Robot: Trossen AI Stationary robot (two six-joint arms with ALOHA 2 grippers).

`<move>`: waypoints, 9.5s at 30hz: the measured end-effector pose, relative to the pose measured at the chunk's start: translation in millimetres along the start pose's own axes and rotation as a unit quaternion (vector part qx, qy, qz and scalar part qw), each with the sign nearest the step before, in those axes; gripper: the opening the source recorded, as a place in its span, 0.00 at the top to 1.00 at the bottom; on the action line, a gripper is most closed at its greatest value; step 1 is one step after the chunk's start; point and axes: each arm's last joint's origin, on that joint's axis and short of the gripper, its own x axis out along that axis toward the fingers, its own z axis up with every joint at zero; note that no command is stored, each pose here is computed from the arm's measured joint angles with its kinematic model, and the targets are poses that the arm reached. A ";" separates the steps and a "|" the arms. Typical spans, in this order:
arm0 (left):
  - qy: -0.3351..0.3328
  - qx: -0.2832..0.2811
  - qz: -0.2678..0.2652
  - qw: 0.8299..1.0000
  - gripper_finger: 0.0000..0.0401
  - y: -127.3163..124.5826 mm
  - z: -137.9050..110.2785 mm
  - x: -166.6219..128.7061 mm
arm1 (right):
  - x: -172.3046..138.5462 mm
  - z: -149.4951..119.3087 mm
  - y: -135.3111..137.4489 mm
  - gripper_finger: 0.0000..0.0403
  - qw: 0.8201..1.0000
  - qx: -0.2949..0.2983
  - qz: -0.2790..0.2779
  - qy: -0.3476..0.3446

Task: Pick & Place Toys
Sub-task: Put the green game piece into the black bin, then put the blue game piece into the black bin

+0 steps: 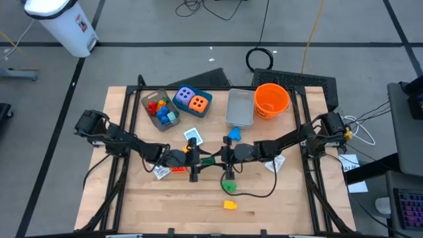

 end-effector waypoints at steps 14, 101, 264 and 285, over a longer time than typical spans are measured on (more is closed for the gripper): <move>0.029 -0.002 0.006 1.000 0.44 0.7 -5.7 0.0 | -5.5 8.3 -0.3 0.66 1.000 -0.002 -0.002 -0.015; 0.316 -0.237 0.288 0.872 0.62 175.7 -21.7 -142.5 | -61.6 -25.6 -17.8 0.41 0.997 0.050 -0.054 0.020; -0.024 -0.102 -0.081 0.991 0.35 1.2 -24.6 11.0 | -58.1 -85.2 -58.9 0.60 0.950 0.127 -0.281 0.058; -0.018 -0.091 -0.080 0.992 0.35 1.2 -26.1 11.1 | -46.0 -70.5 -29.8 0.64 0.994 0.089 -0.048 -0.029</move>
